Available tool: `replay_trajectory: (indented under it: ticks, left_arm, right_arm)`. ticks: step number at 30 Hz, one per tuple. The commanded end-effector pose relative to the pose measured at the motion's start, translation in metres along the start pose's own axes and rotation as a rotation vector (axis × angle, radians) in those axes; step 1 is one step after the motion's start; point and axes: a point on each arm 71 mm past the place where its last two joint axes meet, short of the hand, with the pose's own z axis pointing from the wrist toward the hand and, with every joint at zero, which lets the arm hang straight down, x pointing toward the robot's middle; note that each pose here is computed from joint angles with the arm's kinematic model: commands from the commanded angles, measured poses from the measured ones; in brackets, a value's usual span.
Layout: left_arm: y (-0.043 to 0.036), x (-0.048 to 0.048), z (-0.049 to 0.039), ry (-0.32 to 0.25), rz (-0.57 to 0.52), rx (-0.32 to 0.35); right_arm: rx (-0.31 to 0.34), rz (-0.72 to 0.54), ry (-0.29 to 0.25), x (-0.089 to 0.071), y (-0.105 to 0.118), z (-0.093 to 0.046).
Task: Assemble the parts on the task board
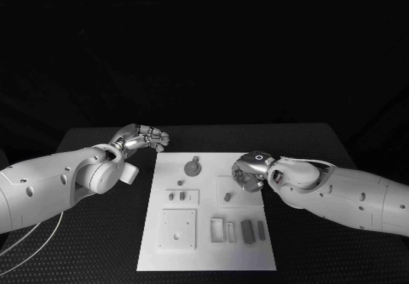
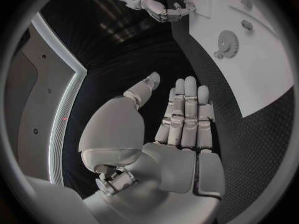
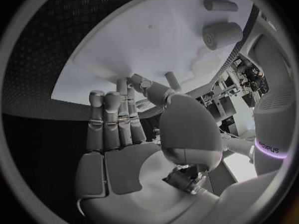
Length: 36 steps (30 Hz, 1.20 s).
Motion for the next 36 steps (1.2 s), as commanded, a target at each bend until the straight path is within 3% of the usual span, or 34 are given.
replay_trajectory:
  ticks: [1, 16, 36]
  left_arm:
    - [-0.0012, 0.0013, 0.0003, 0.013, -0.011, 0.007]
    - [-0.001, 0.0009, 0.0006, 0.011, -0.01, 0.005]
    - [0.0008, -0.0043, 0.0013, -0.004, -0.005, 0.0]
  right_arm:
    - [0.002, -0.057, 0.026, 0.0069, 0.0014, -0.0012]
    - [-0.003, -0.073, -0.003, 0.0102, 0.0076, 0.0017]
    - [0.0, 0.023, -0.028, 0.0049, 0.0046, -0.0065]
